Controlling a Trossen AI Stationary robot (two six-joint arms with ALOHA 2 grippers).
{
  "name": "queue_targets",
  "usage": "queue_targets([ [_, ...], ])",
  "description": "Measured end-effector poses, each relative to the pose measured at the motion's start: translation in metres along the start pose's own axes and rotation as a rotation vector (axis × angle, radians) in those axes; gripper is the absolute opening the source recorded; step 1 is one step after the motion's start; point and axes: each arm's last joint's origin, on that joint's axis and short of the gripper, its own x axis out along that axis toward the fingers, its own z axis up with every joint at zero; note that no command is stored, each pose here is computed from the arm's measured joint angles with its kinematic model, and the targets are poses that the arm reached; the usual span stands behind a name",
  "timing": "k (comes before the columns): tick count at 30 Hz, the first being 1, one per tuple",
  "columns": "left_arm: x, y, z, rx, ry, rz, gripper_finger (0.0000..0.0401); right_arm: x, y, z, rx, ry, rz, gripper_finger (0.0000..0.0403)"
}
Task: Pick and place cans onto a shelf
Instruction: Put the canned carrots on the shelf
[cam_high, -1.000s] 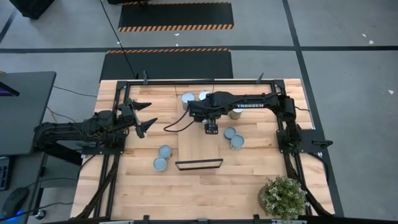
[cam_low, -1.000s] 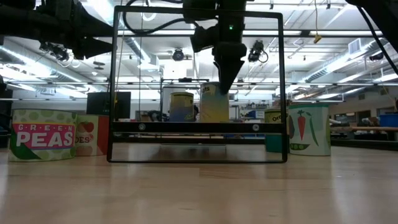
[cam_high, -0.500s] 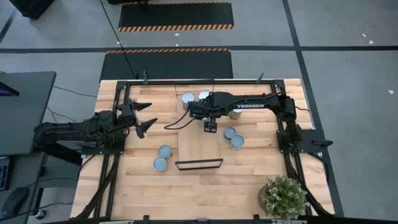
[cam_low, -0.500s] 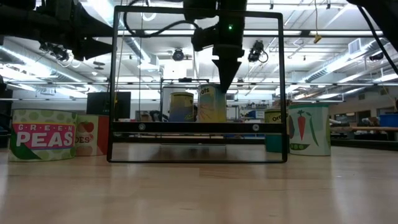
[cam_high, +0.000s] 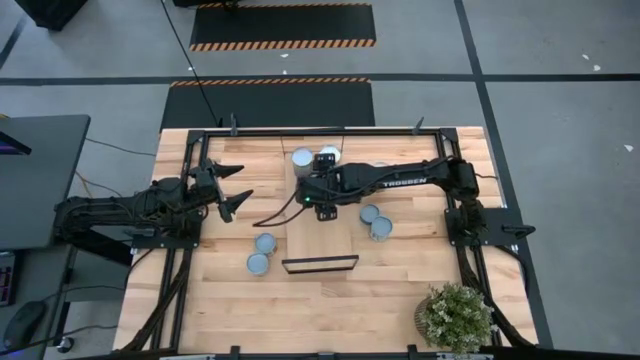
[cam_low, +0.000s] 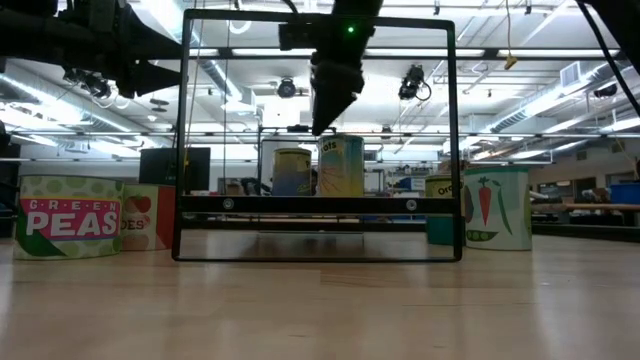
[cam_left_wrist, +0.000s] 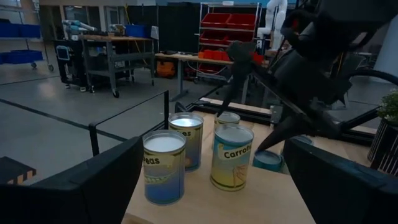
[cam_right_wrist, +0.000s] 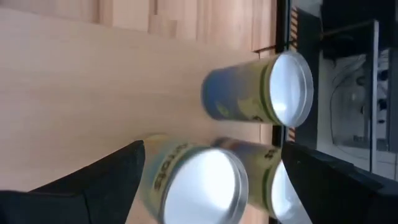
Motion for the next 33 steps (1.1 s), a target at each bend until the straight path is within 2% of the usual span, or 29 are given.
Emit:
queue_targets([
  [4,0.000,0.000,0.000,0.000,0.000,0.000,0.0393,0.006,-0.007,-0.003,0.013,0.029,-0.054,0.0385],
  [16,0.000,0.000,0.000,0.001,0.001,0.000,0.0393,0.022,-0.037,-0.011,0.085,0.064,-0.103,0.0385],
  [22,0.000,0.000,0.000,0.001,0.000,0.000,0.0393,0.008,-0.032,-0.004,0.058,0.027,-0.106,0.0385],
  [25,0.000,0.000,0.000,0.001,0.002,0.000,0.0393,-0.001,-0.032,-0.004,0.040,0.052,-0.134,0.0385],
  [33,0.000,0.000,-0.002,0.009,0.023,0.002,0.0393,-0.022,-0.048,-0.026,0.239,0.148,-0.087,0.0385],
])
